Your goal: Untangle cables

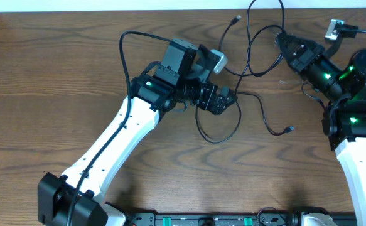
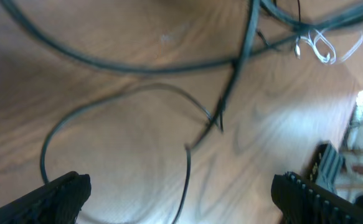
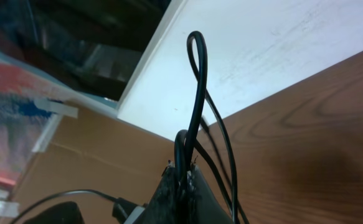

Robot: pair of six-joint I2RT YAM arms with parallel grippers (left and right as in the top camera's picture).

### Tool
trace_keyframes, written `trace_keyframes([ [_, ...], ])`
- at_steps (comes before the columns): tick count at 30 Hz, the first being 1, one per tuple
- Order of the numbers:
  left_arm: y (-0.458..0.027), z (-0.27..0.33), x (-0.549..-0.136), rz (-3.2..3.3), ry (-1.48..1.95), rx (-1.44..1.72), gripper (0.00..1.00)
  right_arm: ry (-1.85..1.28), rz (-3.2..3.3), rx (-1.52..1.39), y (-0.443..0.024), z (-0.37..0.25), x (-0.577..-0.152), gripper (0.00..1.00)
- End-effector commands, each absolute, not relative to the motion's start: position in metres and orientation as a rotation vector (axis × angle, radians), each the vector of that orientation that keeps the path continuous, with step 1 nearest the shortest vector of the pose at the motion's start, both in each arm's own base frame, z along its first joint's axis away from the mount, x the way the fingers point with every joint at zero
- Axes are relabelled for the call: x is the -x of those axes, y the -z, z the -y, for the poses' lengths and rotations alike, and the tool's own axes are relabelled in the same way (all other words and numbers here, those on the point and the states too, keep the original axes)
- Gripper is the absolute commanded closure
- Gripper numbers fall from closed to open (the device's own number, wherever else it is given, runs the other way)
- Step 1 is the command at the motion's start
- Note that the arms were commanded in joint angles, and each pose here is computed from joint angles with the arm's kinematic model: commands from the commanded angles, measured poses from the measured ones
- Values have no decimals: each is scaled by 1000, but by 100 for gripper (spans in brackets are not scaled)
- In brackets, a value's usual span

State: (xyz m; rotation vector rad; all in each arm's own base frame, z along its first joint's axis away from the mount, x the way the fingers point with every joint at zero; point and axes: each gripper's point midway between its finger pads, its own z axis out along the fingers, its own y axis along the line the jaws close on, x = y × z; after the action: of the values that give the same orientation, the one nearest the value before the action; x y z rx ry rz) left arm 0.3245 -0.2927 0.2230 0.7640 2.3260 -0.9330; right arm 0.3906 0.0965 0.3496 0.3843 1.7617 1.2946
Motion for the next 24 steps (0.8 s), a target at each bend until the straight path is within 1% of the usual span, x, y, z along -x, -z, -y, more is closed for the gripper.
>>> trace_keyframes([
  [1,-231,298,-328,-2308,915,-713,2,-1346,-1733,-446,-358,-97,-391,99],
  [5,-236,306,-327,-2270,922,-734,2,-1387,-1721,-485,-361,-97,-391,99],
  [10,-234,310,-330,-2251,918,-757,2,-1496,-1636,-385,-393,-106,-382,99],
  [17,-244,320,-332,-2187,931,-775,2,-1556,-1662,-353,-393,-122,-375,99],
  [18,-245,320,-332,-2183,932,-776,6,-1556,-1662,-354,-393,-122,-375,99],
  [19,-245,321,-332,-2180,932,-777,25,-1551,-1659,-359,-393,-121,-376,99],
  [20,-245,321,-332,-2181,932,-777,47,-1547,-1655,-365,-393,-120,-376,99],
  [22,-244,320,-331,-2188,932,-779,78,-1538,-1648,-375,-393,-119,-378,99],
  [23,-243,320,-330,-2192,931,-779,92,-1533,-1644,-383,-393,-118,-379,99],
  [24,-243,320,-330,-2197,931,-779,92,-1523,-1641,-380,-393,-117,-380,99],
])
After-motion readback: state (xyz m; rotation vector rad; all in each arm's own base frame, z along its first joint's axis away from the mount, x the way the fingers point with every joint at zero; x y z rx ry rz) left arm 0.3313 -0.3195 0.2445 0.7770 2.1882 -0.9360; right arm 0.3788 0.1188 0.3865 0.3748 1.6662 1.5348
